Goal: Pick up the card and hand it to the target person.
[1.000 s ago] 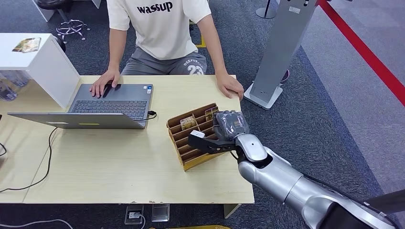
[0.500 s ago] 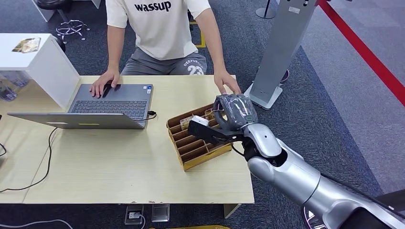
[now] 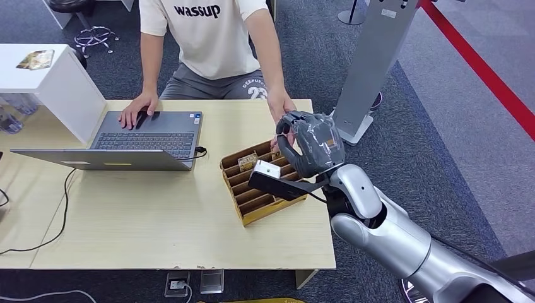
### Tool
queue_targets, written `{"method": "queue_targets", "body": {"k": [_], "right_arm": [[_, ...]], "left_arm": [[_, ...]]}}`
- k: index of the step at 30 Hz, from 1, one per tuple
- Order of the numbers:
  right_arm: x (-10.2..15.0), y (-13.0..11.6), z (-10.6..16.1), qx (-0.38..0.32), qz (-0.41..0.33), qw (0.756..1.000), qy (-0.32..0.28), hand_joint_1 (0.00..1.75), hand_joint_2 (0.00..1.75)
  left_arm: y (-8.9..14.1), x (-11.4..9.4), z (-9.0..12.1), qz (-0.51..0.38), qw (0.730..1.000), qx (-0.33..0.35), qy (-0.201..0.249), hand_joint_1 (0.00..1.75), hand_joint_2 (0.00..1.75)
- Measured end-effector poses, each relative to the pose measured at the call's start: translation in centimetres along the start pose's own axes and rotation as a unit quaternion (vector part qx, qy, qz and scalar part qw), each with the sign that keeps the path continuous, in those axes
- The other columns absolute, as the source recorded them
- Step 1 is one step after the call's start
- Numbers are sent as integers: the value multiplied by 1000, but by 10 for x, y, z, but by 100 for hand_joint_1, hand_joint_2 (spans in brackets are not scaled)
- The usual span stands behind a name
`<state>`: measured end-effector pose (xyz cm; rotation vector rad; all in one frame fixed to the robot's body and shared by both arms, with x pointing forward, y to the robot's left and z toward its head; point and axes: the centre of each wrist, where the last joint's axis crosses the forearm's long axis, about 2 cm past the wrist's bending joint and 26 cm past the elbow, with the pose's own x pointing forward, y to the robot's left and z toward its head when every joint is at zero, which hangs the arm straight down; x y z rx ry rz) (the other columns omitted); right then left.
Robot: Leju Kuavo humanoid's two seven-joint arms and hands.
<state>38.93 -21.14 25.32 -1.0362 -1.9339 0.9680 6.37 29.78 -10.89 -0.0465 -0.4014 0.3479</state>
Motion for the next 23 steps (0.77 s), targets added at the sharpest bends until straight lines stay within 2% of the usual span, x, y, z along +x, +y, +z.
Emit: {"method": "queue_targets", "body": {"k": [8, 12, 13, 17, 23], "right_arm": [[-12, 12, 6, -4, -6, 1000, 10, 138, 175], [-13, 12, 10, -6, -27, 999, 16, 0, 175], [-13, 12, 12, -4, -55, 998, 22, 0, 175], [-22, 15, 21, 10, -215, 975, 52, 0, 175], [-34, 17, 46, 4, -315, 945, 85, 0, 175]], "left_arm": [[-4, -2, 0, 5, 1000, -22, 9, 0, 0], [-3, -2, 0, 0, 1000, -22, 6, 0, 175], [-3, -2, 0, 3, 1000, -20, 5, 0, 175], [-1, -1, 0, 12, 1000, -10, 0, 0, 0], [1, -1, 0, 16, 1000, 9, 4, 0, 0]]}}
